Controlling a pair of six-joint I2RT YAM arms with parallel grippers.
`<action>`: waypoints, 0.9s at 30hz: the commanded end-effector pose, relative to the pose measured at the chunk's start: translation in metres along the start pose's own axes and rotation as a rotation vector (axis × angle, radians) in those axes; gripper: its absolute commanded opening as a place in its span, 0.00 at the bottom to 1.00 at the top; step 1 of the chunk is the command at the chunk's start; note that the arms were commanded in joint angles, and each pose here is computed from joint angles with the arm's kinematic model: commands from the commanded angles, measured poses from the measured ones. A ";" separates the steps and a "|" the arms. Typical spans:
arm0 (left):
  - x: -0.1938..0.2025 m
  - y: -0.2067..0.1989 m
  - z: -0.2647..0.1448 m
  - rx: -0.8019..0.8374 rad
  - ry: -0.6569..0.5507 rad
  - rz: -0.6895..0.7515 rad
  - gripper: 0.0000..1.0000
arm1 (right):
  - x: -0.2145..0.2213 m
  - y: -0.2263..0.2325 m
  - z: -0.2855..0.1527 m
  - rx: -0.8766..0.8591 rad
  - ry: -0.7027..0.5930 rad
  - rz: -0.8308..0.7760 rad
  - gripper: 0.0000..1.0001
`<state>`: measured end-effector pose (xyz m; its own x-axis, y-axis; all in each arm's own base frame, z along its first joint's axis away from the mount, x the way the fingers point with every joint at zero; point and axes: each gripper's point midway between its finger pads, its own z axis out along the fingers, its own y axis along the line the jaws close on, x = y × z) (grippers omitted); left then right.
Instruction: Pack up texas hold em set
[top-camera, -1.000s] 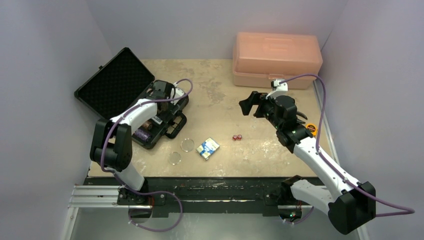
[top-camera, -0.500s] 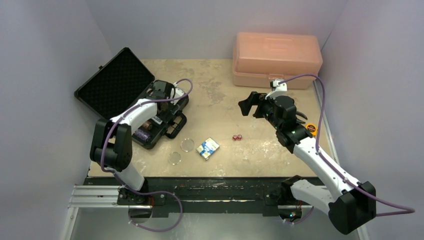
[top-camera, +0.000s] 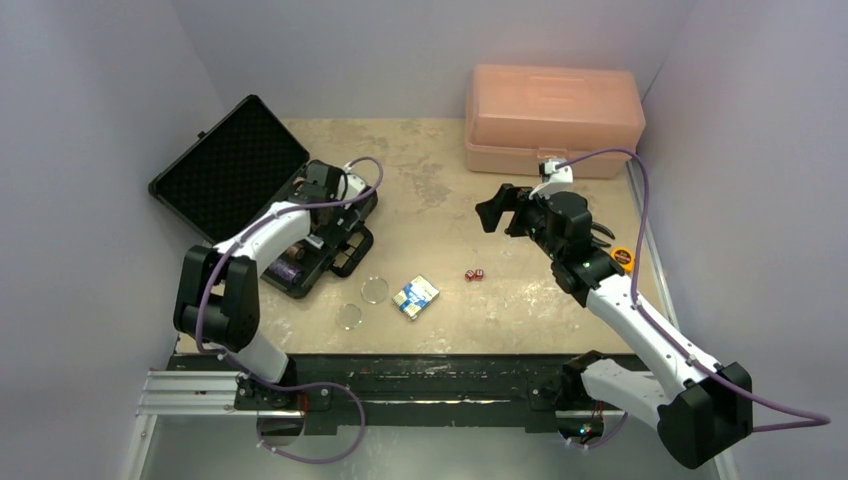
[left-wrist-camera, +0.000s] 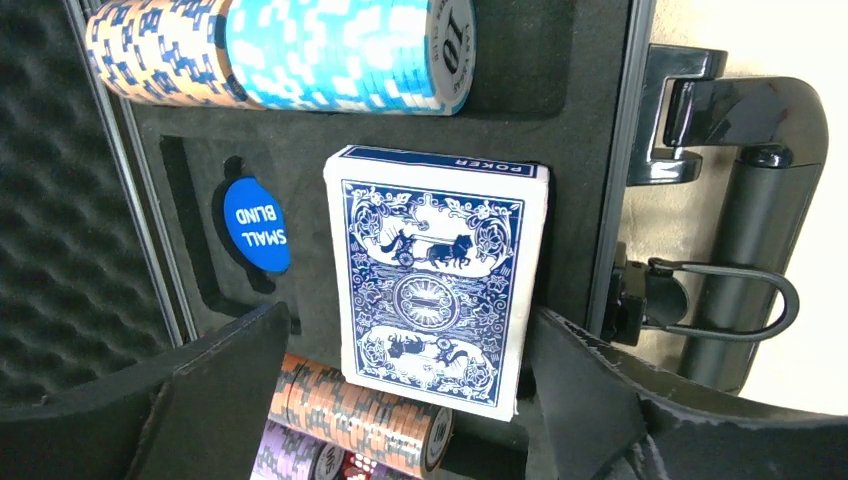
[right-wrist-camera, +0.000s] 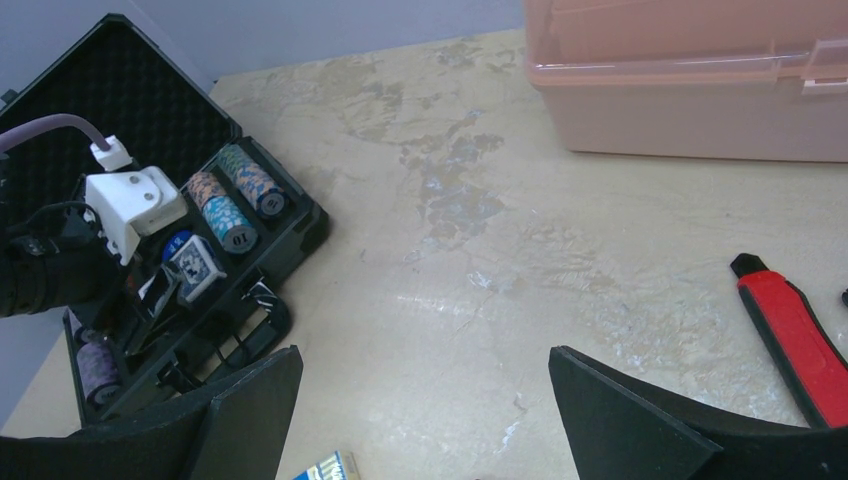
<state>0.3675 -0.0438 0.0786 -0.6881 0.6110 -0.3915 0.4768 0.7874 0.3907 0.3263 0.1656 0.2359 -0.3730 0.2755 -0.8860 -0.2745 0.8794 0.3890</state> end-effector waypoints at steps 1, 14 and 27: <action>-0.006 -0.012 -0.018 0.051 -0.036 0.004 0.97 | -0.008 0.001 -0.002 0.003 -0.034 -0.018 0.99; -0.027 0.016 -0.063 -0.055 -0.178 -0.107 0.99 | -0.006 0.003 -0.003 0.000 -0.033 -0.018 0.99; -0.024 0.076 -0.095 -0.274 -0.268 -0.592 1.00 | -0.006 0.002 -0.002 0.007 -0.033 -0.020 0.99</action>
<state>0.3605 -0.0143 0.1757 -0.6637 0.3011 -0.6847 0.0635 0.9348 0.3495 0.3257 0.1671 0.2358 -0.3701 0.2732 -0.8879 -0.2718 0.8821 0.3847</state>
